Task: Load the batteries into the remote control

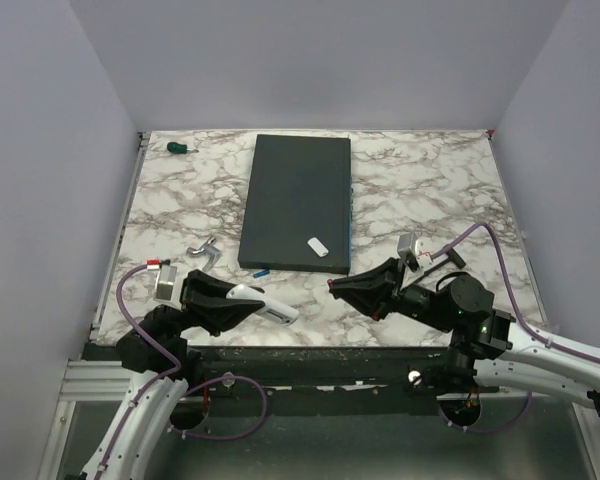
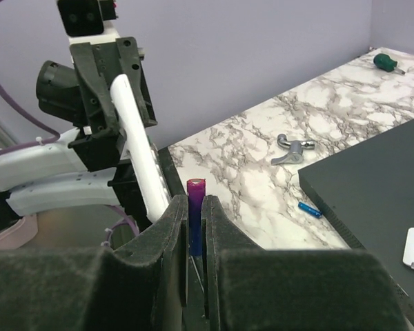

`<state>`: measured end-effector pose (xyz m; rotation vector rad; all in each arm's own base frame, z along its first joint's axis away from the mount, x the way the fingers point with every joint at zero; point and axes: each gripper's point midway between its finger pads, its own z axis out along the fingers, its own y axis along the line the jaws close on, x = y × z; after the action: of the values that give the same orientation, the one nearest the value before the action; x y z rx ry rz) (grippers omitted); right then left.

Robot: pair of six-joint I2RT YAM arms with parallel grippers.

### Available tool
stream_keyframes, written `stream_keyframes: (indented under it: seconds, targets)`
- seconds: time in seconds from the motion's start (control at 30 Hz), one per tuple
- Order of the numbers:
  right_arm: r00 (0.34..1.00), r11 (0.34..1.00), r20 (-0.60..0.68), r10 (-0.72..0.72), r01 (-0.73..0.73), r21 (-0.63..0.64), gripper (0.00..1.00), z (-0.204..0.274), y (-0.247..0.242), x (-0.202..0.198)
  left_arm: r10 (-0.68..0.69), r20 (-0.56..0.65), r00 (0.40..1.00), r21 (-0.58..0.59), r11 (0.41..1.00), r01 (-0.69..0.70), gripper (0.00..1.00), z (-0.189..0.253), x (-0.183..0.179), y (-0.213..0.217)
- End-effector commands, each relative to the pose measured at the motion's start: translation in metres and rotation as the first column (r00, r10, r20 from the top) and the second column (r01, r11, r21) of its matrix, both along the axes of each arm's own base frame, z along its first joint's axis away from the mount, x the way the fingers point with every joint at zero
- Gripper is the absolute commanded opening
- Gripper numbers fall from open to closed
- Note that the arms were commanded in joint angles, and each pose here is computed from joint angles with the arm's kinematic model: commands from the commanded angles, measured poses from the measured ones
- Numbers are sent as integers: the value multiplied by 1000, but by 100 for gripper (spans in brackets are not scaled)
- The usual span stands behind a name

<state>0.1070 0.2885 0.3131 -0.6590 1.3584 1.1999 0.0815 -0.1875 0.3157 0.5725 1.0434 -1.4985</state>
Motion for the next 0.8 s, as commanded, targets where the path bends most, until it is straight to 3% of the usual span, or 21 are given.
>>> stream_keyframes:
  seconds: [0.0,0.23,0.4,0.5,0.63,0.77]
  targets:
    - [999,1000,15,-30,30,-7,1,-1,-5,3,-39,116,992,-13,999,41,0,19,-23,3]
    - [995,995,-23,-96,96,-14,1,-4,-14,12,-57,42,997,-55,997,60,0,30,-23,5]
    - [975,977,-84,-205,200,-71,1,-23,-24,28,-47,-180,983,-83,996,32,0,31,-2,5]
    - [961,962,-92,-262,253,-100,1,-29,-32,36,-39,-244,969,-106,994,13,0,33,4,7]
    - [946,950,-104,-306,297,-96,1,-31,-39,41,3,-400,916,-120,991,-56,0,30,21,10]
    - [915,930,-167,-367,358,-83,1,-34,-46,49,10,-483,876,-136,987,-86,0,28,29,13]
